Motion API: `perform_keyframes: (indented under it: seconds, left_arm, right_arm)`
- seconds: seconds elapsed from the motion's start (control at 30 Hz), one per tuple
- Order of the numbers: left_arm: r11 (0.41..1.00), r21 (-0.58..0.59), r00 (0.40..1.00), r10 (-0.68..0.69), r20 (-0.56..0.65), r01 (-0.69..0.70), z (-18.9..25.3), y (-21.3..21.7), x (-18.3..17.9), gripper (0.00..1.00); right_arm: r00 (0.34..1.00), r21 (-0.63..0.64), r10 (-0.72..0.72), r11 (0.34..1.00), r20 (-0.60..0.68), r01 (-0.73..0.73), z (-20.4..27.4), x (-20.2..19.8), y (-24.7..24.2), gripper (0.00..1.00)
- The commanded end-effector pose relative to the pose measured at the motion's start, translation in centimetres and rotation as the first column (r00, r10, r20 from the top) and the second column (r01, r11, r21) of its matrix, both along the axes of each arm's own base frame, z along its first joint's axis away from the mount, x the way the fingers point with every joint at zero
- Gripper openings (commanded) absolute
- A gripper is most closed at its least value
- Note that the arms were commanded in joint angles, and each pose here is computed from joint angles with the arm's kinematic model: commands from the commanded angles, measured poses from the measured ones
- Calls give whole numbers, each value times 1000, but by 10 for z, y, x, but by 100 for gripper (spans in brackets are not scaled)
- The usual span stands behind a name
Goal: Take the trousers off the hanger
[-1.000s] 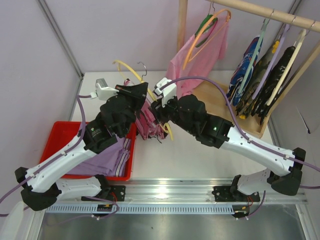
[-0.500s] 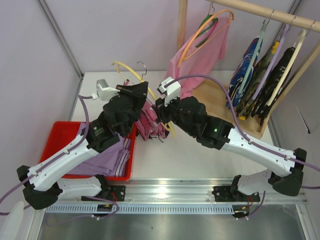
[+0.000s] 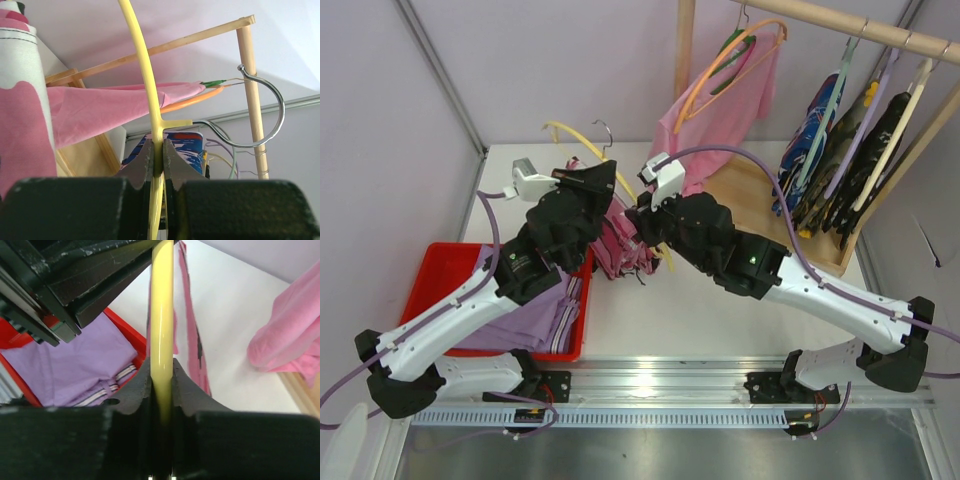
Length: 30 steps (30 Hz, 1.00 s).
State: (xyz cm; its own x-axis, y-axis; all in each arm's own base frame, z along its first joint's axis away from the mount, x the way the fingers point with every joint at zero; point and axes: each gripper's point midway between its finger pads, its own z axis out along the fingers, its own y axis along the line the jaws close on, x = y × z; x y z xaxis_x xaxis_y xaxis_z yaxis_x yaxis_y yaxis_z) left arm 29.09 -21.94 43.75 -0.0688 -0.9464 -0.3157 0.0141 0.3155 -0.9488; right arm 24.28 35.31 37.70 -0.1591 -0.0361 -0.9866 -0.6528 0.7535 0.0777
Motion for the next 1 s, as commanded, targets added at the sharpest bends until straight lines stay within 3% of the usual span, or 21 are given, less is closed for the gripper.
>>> perform_keyframes:
  seconds: [0.0, 0.17, 0.2, 0.27, 0.37, 0.4, 0.43, 0.6, 0.73, 0.77, 0.83, 0.87, 0.97]
  left_arm:
    - [962, -272, 986, 59, 158, -13, 77, 24, -10, 0]
    - [977, -214, 988, 17, 152, 16, 67, 14, -9, 3]
    - [981, -195, 989, 9, 150, 21, 63, 13, -9, 12]
    - [986, -165, 986, -14, 163, 41, 60, 13, -13, 19]
    - [990, -125, 982, -42, 184, 66, 54, 13, -19, 39]
    - [992, -107, 982, -47, 185, 68, 49, 13, -19, 51]
    - [992, -101, 980, -51, 194, 72, 50, 14, -20, 57]
    - [991, 46, 955, -134, 266, 126, 65, 8, -31, 88]
    - [967, 191, 955, -206, 212, 166, 41, 8, -40, 99]
    - [949, 267, 956, -223, 189, 169, 21, 7, -40, 99]
    - [932, 309, 941, -263, 214, 191, 20, 15, -53, 99]
    - [895, 402, 935, -292, 199, 194, 1, 13, -54, 100]
    - [820, 528, 926, -346, 152, 220, -22, 22, -65, 99]
  right_arm:
    - [1000, 49, -25, 999, 8, 24, 9, 0, -6, 0]
    - [998, 72, -48, 996, 41, 45, 25, 1, -13, 0]
    - [996, 80, -69, 995, 58, 64, 32, 3, -18, 0]
    - [993, 110, -89, 991, 84, 79, 44, 4, -23, 0]
    - [985, 142, -108, 986, 132, 89, 61, 5, -30, 0]
    - [984, 146, -107, 985, 141, 86, 64, 5, -30, 0]
    - [982, 159, -107, 984, 156, 82, 70, 5, -30, 0]
    - [973, 187, -103, 980, 206, 65, 86, 4, -32, 0]
    - [964, 206, -141, 974, 226, 94, 97, 7, -40, 0]
    - [963, 205, -144, 974, 228, 97, 98, 7, -41, 0]
    - [962, 211, -163, 971, 218, 116, 100, 11, -46, 0]
    - [962, 212, -172, 969, 211, 127, 100, 14, -47, 0]
    - [957, 222, -211, 961, 200, 166, 104, 22, -53, 0]
